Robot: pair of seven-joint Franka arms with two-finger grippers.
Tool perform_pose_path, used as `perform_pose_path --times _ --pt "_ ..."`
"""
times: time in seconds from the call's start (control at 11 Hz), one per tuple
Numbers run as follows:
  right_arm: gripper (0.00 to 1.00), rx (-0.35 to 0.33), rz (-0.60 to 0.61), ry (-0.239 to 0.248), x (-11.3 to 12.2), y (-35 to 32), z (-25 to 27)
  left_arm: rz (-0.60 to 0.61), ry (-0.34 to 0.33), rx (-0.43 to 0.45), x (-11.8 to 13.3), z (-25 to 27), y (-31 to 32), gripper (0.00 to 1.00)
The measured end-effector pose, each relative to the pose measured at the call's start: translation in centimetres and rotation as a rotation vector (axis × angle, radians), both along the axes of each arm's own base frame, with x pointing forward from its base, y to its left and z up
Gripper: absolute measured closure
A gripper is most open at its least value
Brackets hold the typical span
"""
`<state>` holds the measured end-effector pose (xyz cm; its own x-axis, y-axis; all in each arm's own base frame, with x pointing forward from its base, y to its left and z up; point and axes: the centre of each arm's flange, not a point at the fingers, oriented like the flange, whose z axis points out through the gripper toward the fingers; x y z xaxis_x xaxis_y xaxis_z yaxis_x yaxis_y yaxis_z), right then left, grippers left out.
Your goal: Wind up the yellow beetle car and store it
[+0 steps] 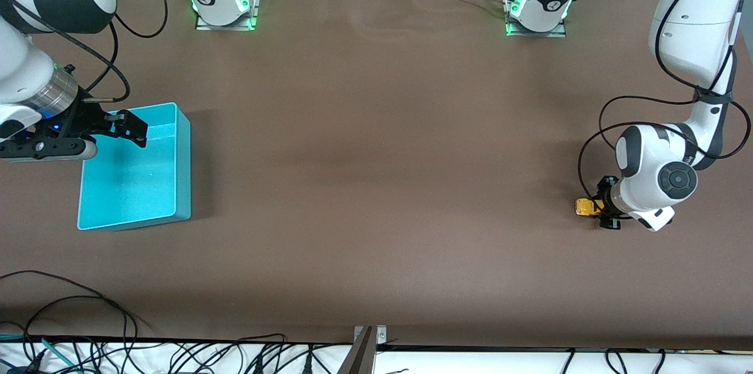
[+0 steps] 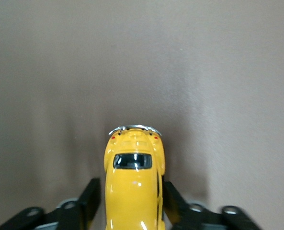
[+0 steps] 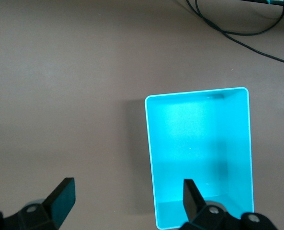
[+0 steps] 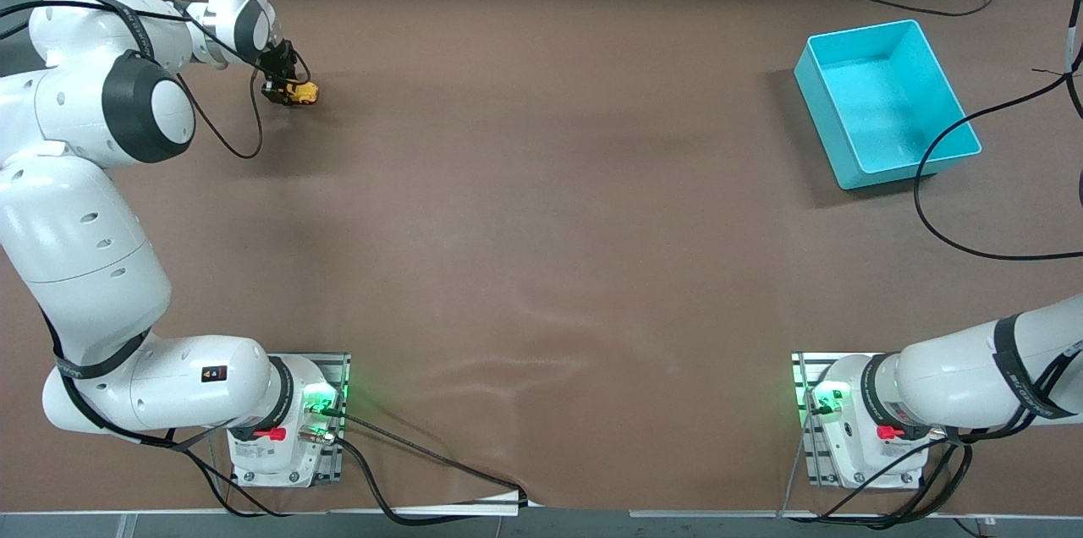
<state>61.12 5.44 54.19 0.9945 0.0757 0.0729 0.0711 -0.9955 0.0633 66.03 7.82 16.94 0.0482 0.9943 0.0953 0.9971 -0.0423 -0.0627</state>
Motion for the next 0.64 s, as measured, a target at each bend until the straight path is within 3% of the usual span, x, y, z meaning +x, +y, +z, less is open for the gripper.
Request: perform_pose_path --times 0.27,0.64 --pt "0.0 0.0 0.0 0.0 0.01 -0.01 -0.02 0.057 0.003 0.012 -0.07 -1.21 0.69 0.02" --pt "0.0 0.0 0.0 0.0 0.01 -0.02 -0.02 0.064 -0.015 0.014 0.56 -0.51 0.72 0.0"
